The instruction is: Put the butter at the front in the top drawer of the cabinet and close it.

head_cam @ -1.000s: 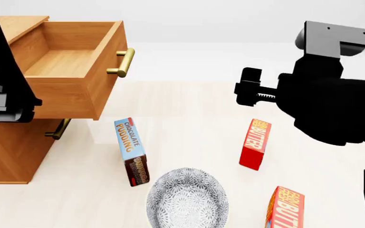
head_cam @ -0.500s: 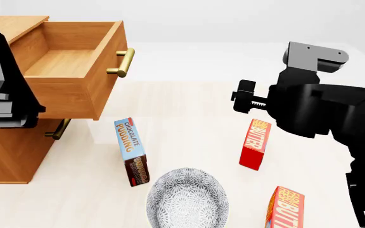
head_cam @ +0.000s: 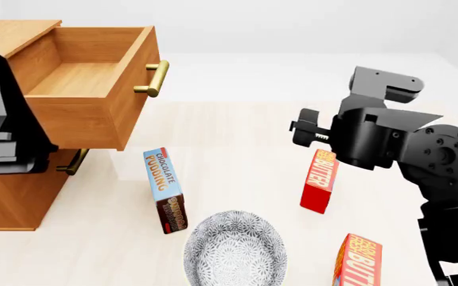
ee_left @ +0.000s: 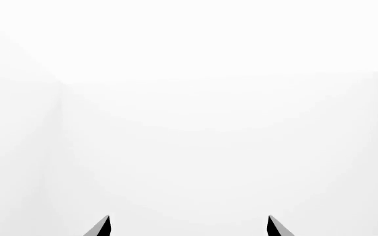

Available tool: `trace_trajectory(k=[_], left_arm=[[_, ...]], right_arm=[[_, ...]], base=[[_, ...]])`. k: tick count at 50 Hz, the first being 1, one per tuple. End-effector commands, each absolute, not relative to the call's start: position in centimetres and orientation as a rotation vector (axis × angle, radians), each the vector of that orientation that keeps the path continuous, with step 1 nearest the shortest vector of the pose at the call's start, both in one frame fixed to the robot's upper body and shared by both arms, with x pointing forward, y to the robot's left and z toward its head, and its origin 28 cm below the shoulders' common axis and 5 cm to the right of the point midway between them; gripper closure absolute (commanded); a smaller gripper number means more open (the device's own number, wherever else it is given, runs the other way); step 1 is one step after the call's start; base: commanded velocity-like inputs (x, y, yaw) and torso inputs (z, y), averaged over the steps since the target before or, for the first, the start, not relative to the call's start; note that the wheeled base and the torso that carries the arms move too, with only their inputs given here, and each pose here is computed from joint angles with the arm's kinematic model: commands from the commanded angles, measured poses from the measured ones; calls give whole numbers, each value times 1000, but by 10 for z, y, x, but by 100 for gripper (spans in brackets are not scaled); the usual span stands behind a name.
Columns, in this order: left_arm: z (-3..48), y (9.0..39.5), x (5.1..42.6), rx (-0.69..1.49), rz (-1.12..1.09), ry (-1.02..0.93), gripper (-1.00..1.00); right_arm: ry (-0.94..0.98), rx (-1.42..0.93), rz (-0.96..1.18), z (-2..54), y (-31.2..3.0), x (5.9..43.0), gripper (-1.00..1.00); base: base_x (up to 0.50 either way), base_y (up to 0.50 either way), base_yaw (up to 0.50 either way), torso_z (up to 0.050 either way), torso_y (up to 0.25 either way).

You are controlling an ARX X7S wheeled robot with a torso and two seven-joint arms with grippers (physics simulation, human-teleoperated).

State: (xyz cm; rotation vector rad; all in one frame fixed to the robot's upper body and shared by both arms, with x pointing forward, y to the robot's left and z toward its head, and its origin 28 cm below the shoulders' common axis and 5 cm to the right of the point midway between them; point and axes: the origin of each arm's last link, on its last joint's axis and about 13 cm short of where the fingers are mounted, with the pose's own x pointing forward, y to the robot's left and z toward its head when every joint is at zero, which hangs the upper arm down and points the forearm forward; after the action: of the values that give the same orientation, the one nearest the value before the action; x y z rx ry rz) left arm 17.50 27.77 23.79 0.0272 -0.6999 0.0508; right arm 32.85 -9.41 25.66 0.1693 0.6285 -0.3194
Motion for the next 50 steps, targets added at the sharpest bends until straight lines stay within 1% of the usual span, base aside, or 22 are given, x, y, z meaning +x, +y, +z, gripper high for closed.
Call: trace_trajectory(k=[1, 16, 50], left_arm=[[237, 277, 173, 20, 51, -702, -100], [233, 275, 171, 13, 49, -698, -100], [229, 273, 171, 7, 49, -692, -100]], right_arm=[[642, 171, -341, 250, -91, 340, -100], [650, 192, -341, 245, -89, 351, -100], [712, 292, -385, 212, -99, 367, -100]], base=[[0, 0, 0, 0, 0], [0, 0, 0, 0, 0], [0, 0, 0, 0, 0]])
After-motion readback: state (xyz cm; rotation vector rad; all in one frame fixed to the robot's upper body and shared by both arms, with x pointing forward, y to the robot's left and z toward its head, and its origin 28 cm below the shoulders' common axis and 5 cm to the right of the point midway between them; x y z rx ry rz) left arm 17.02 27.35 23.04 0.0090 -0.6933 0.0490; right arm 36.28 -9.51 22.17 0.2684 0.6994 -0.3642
